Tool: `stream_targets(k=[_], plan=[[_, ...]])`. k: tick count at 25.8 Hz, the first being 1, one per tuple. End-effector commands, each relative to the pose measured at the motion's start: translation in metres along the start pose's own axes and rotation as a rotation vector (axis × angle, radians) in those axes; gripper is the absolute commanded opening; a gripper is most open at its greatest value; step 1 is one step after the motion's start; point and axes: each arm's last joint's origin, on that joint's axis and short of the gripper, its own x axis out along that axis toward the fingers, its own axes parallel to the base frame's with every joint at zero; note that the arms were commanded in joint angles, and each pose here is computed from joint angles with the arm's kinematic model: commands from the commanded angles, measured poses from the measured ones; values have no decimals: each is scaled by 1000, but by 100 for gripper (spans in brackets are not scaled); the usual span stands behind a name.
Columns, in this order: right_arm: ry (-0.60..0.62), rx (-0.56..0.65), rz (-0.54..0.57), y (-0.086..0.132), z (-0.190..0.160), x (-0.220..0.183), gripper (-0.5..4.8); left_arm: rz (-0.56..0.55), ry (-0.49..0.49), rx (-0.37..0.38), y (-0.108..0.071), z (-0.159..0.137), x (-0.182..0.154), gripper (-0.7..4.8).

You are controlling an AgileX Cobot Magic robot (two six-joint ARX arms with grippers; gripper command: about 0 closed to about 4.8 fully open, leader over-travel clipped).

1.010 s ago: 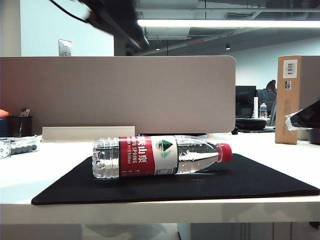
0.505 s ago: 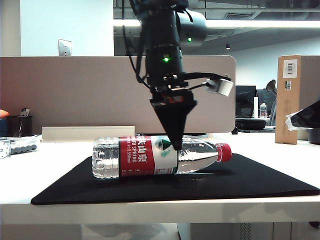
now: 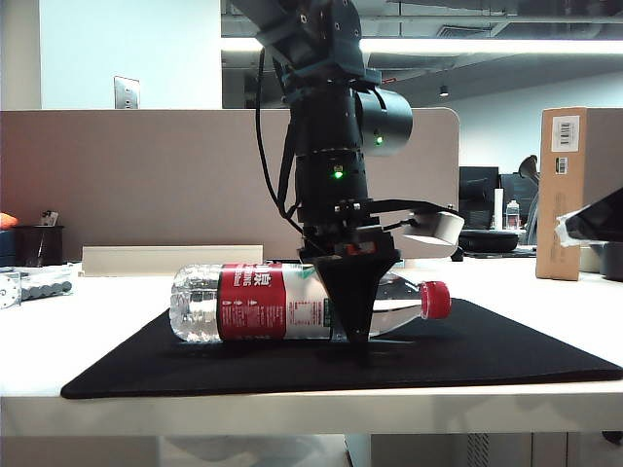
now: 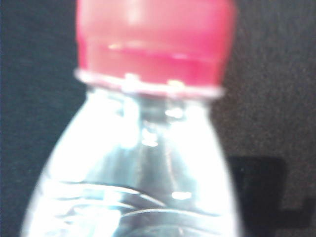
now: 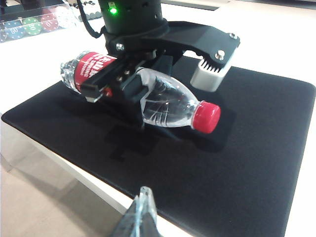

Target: Stand the plastic bottle up on the black mouse pad.

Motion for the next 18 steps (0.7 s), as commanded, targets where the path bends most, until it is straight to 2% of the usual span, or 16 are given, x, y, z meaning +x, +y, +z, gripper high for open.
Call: stream_targets(k=[1,2,5,6,9,10,11,13,14,18], plan=[[-13,2,1,0,0,0,-1,-33,29,-5,-4,-2,-1,151],[-13,2,1,0,0,0,-1,-34,36,-6,-5,-3,-1,111],[-13,3,1,0,0,0,-1,16,86,-4,-4,-4,-1,106],[-13,3,1,0,0,0,-1,49,108,-3,-4,-5,-3,65],[-13,3,1,0,0,0,-1,71,71,-14,-5,-5,-20,27],[-15,3,1,0,0,0,-1,75,17,-32,-5,-6,-36,-6],[-21,3,1,0,1,0,-1,69,-41,-50,-3,-8,-48,-6],[-40,2,1,0,2,-2,-1,47,-246,-99,2,-10,-81,-6],[-51,2,1,0,3,-2,-1,36,-388,-141,8,-14,-103,-6],[-52,2,1,0,3,-2,-1,-2,-710,-165,16,-19,-151,-6]])
